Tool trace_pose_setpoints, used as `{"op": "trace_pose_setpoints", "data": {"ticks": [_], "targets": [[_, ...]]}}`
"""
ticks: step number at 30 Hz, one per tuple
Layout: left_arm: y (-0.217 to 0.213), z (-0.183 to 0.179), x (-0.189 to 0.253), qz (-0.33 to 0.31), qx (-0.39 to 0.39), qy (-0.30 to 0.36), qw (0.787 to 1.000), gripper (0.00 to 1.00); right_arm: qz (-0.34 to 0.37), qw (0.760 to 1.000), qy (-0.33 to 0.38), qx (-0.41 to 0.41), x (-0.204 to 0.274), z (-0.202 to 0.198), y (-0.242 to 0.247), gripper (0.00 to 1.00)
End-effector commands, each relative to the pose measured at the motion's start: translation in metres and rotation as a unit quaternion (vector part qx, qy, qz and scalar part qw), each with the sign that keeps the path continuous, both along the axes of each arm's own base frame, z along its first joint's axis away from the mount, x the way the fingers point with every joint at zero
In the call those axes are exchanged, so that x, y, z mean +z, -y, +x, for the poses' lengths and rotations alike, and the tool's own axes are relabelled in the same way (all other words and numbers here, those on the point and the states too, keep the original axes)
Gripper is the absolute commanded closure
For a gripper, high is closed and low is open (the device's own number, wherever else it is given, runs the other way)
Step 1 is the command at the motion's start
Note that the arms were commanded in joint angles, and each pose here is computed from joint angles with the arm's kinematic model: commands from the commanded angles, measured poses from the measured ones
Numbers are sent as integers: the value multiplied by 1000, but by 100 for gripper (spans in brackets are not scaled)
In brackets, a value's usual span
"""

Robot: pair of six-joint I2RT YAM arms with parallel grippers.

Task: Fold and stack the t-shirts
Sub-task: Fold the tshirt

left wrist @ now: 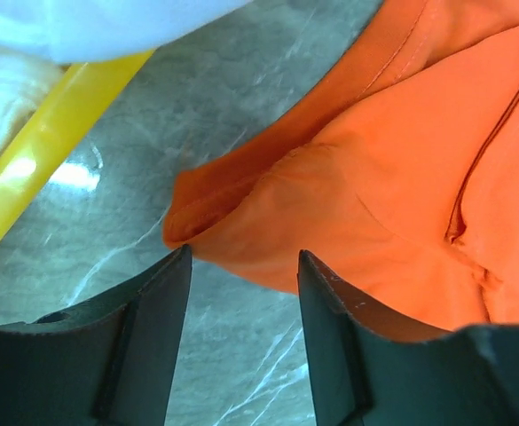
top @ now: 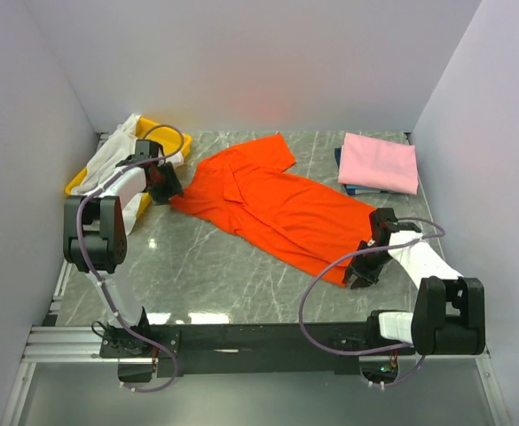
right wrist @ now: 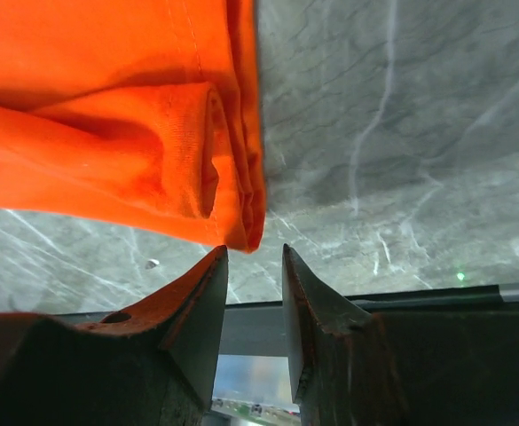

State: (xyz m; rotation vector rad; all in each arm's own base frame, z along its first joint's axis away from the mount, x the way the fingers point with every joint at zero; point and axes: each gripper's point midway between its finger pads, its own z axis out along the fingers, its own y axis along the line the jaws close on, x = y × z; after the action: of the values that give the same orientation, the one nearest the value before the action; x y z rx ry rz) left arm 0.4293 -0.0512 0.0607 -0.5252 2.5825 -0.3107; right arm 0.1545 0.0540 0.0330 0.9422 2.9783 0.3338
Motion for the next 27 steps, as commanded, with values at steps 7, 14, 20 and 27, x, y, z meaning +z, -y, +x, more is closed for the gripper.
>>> {"op": "trace_pose_setpoints", "data": {"ticks": [7,14,20,27], "targets": [[10,10,-16,-21,-10,-1,1000,48,0,1000,-9,-7,-19,0,-5,62],[10,8,-30,-20,-7,-16,1000,47,5,1000,-4,-12,-22,6,-6,62],[9,10,-39,-16,-9,-23,1000,58,7,1000,-15,2,-30,2,-13,66],[5,17,-51,2,-25,-36,999,83,-1,999,-39,7,-34,-7,-11,96]]}}
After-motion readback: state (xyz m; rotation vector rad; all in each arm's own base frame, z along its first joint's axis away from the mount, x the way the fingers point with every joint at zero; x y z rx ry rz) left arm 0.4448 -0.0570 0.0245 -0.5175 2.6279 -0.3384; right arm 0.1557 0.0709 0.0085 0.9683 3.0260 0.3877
